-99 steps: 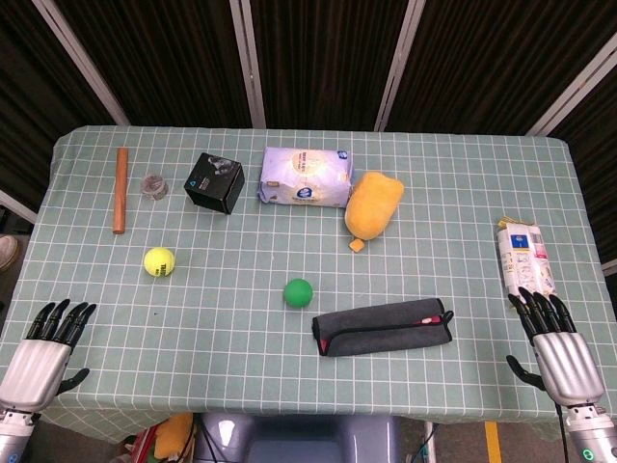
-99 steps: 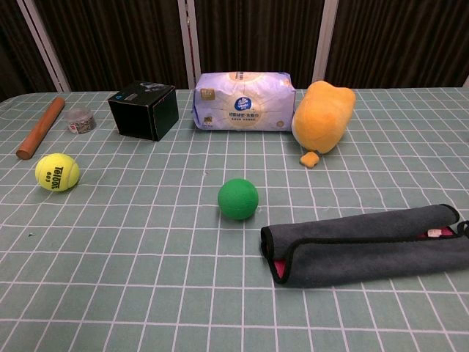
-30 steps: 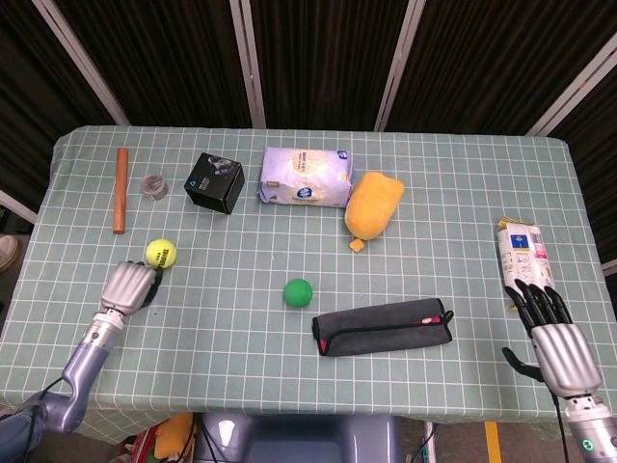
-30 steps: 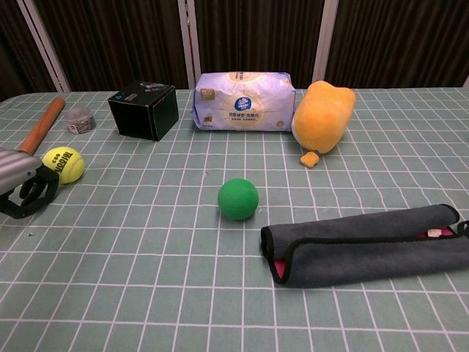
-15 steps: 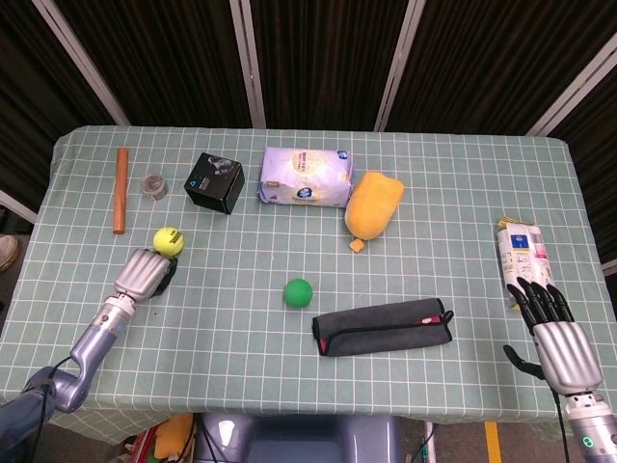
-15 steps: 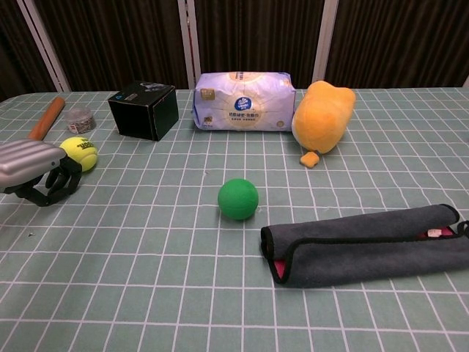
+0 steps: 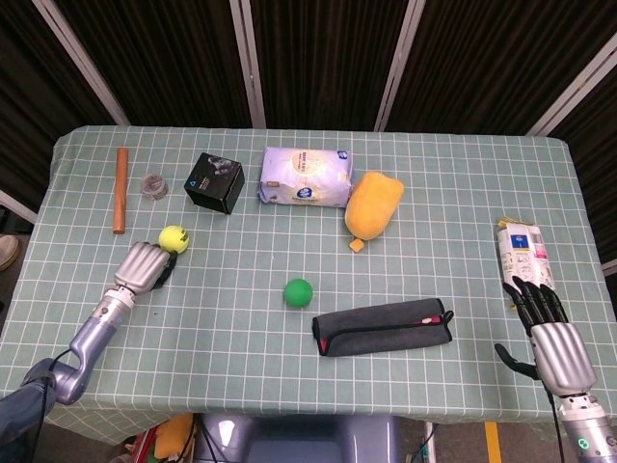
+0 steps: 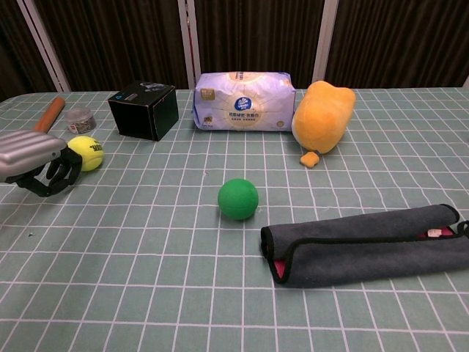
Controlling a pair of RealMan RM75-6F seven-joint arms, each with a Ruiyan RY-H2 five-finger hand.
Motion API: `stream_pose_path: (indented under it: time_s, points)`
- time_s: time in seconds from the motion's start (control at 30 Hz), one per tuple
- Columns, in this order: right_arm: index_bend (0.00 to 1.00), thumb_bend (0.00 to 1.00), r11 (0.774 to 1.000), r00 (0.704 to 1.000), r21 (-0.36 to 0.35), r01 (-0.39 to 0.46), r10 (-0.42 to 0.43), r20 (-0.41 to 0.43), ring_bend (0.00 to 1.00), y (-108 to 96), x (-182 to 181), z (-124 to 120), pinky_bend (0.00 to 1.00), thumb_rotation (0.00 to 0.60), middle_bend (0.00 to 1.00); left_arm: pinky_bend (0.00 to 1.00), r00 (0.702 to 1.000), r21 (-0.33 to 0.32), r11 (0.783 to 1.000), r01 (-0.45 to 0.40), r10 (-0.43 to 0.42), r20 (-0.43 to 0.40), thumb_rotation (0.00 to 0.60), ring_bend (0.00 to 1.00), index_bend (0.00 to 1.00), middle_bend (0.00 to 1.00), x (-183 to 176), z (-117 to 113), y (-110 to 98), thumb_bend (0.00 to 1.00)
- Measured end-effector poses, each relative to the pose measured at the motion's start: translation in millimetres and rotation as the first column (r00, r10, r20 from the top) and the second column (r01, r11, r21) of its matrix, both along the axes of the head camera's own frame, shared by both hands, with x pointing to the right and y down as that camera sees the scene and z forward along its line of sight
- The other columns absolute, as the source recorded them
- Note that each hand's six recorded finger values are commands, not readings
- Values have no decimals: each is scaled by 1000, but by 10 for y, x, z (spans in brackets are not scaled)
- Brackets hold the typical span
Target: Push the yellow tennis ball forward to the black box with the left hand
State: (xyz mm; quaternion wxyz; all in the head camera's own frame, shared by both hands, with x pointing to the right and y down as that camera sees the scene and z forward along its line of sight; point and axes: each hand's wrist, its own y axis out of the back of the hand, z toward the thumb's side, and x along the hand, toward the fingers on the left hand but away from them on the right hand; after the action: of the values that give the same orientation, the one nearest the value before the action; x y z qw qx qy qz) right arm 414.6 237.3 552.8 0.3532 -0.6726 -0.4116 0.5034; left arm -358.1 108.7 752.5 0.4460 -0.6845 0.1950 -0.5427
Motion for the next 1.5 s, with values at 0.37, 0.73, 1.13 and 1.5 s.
stream_pose_path:
  time_s: [0.37, 0.73, 1.13, 1.5]
  points:
    - [0, 301, 1000, 997, -4, 27, -27, -77, 0, 165, 198, -9, 0, 600, 0, 510, 1000, -35, 999, 6, -5, 19, 600, 517, 546, 633, 57, 105, -134, 140]
    - [0, 301, 999, 990, -43, -26, 19, -140, 0, 172, 291, -55, 0, 600, 0, 501, 999, -28, 999, -45, 45, 1, 600, 498, 517, 608, 357, 172, -318, 112]
    - [0, 301, 997, 983, -48, -61, 51, -178, 0, 136, 353, -36, 0, 600, 0, 500, 996, -1, 996, -90, 90, -30, 600, 496, 511, 611, 429, 138, -411, 112]
    - [0, 302, 995, 979, -32, -97, 89, -183, 0, 84, 428, -76, 0, 600, 0, 500, 993, 14, 994, -110, 110, 42, 600, 460, 519, 595, 310, 143, -562, 138]
